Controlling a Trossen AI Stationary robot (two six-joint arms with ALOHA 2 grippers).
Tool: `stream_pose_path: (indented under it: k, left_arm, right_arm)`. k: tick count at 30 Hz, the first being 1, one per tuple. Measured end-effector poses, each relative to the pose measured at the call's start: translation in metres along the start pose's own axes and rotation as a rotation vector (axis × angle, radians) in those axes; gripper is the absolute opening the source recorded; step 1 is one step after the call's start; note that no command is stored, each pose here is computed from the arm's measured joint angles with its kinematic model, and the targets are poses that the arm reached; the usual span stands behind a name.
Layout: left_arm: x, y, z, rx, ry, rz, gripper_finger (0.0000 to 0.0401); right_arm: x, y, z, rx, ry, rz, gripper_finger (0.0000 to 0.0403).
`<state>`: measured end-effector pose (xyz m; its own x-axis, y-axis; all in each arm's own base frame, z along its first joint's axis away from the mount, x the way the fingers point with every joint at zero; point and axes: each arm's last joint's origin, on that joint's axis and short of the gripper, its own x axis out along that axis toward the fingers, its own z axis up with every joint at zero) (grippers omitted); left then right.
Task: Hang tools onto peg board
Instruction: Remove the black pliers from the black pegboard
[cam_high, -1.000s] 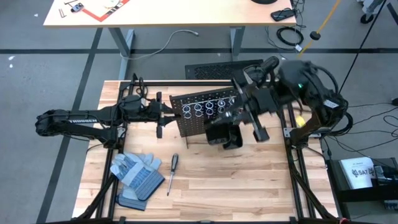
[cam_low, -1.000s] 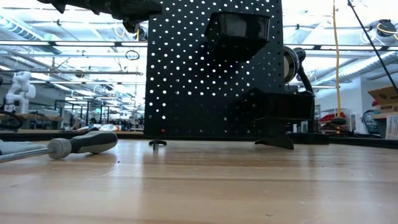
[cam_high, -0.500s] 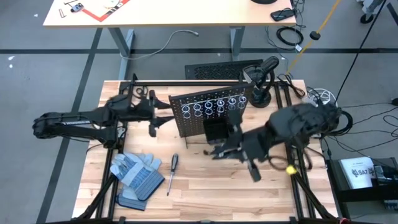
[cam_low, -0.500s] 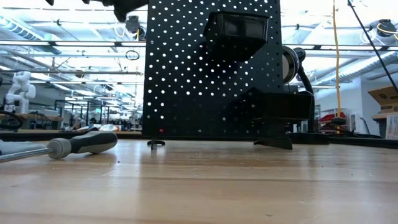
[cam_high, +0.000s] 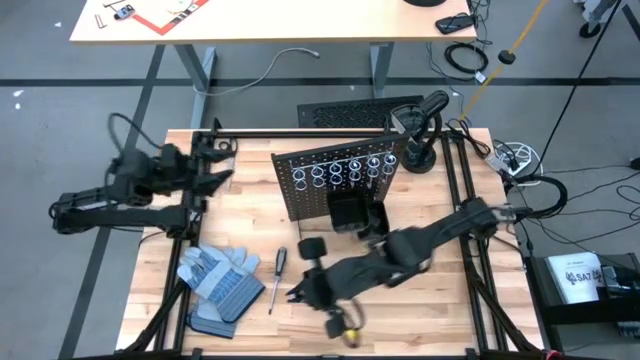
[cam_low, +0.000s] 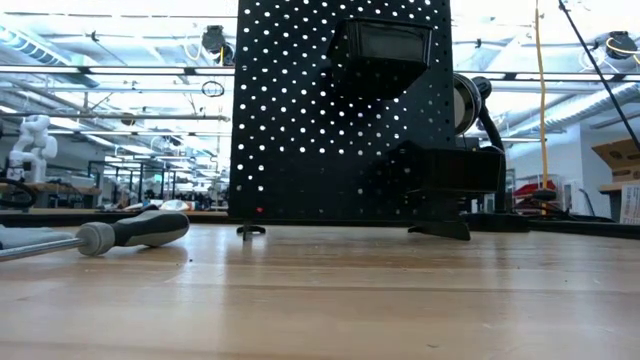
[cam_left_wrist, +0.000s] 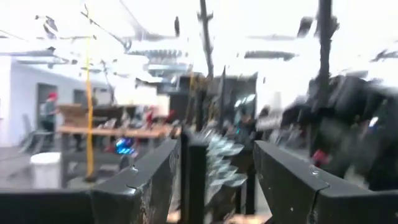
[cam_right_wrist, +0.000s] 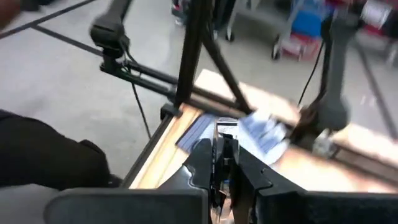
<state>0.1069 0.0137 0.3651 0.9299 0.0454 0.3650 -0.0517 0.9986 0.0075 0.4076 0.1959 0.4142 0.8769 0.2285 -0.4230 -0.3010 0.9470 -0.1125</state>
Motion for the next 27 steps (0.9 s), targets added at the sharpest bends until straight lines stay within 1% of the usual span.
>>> stream_pose_path:
  k: [3,5,9,12,15,18,20,22,27]
  left_arm:
    - [-0.011,-0.002,0.010,-0.046,-0.057,-0.038,0.0220]
    - [-0.017,-0.004,0.013,-0.076,-0.068,-0.056,0.0221]
    - [-0.023,-0.006,0.017,-0.092,-0.093,-0.087,0.0221]
    - [-0.025,-0.007,0.017,-0.123,-0.079,-0.099,0.0221]
    - [-0.026,-0.009,0.013,-0.149,-0.037,-0.114,0.0221]
    - [-0.026,-0.010,0.009,-0.169,0.004,-0.132,0.0221]
    - [-0.026,-0.011,0.008,-0.182,0.016,-0.146,0.0221]
    - [-0.026,-0.011,0.008,-0.195,0.025,-0.156,0.0221]
    - [-0.026,-0.014,0.007,-0.208,0.032,-0.201,0.0221]
  right_arm:
    - [0.033,0.005,-0.015,0.099,0.031,-0.004,0.0016]
    - [0.055,0.010,-0.028,0.155,0.048,-0.006,0.0016]
    - [0.096,0.017,-0.051,0.282,0.056,-0.011,0.0016]
    - [0.121,0.021,-0.068,0.404,0.063,-0.035,0.0016]
    - [0.140,0.024,-0.088,0.510,0.105,-0.108,0.0016]
    - [0.151,0.031,-0.103,0.603,0.117,-0.187,0.0016]
    - [0.154,0.035,-0.108,0.670,0.108,-0.233,0.0016]
    - [0.154,0.037,-0.111,0.745,0.104,-0.298,0.0016]
    - [0.148,0.037,-0.126,0.907,0.156,-0.473,0.0016]
